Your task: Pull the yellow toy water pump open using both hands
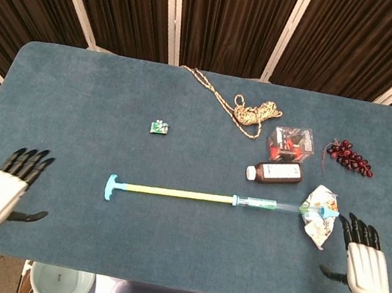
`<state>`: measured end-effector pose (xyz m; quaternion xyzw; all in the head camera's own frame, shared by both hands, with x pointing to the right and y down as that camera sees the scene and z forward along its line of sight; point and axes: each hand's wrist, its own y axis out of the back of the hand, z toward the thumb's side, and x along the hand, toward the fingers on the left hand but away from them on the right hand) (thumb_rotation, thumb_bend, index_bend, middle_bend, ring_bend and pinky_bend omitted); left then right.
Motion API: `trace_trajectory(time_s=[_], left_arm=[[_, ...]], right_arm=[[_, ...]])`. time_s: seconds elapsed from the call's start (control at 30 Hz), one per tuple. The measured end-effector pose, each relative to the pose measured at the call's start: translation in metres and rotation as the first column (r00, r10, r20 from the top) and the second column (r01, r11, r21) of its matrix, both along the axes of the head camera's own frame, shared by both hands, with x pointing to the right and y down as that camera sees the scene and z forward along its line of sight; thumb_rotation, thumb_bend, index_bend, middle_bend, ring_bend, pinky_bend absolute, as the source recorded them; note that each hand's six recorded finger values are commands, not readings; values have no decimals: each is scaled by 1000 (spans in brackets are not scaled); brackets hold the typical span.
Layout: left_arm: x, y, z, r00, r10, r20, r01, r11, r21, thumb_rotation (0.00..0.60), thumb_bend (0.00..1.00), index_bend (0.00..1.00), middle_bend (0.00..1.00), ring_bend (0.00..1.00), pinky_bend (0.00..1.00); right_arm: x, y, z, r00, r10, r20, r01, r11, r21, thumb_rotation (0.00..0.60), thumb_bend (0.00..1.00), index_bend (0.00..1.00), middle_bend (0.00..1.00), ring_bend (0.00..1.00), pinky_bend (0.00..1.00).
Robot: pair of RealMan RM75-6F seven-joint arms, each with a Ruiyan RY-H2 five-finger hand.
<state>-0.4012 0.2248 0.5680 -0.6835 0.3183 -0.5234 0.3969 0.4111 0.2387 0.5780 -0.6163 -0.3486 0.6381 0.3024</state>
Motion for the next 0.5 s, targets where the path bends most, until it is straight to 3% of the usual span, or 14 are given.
trace_trajectory(time_s=[0.17, 0.33, 0.5], left_arm=[[-25, 10, -13, 998, -68, 2, 68, 997, 46, 600, 0, 0, 0, 0, 0], [-49, 21, -22, 992, -125, 14, 124, 989, 78, 600, 0, 0, 0, 0, 0], [-53, 21, -24, 991, -127, 28, 124, 987, 100, 600, 0, 0, 0, 0, 0]], right_arm=[[12, 17, -14, 1000, -27, 2, 26, 999, 22, 600, 61, 0, 0, 0, 0], [25, 22, -25, 1000, 23, 10, -24, 995, 97, 600, 90, 0, 0, 0, 0], [29, 20, -29, 997, 67, 36, -72, 987, 147, 600, 97, 0, 0, 0, 0]])
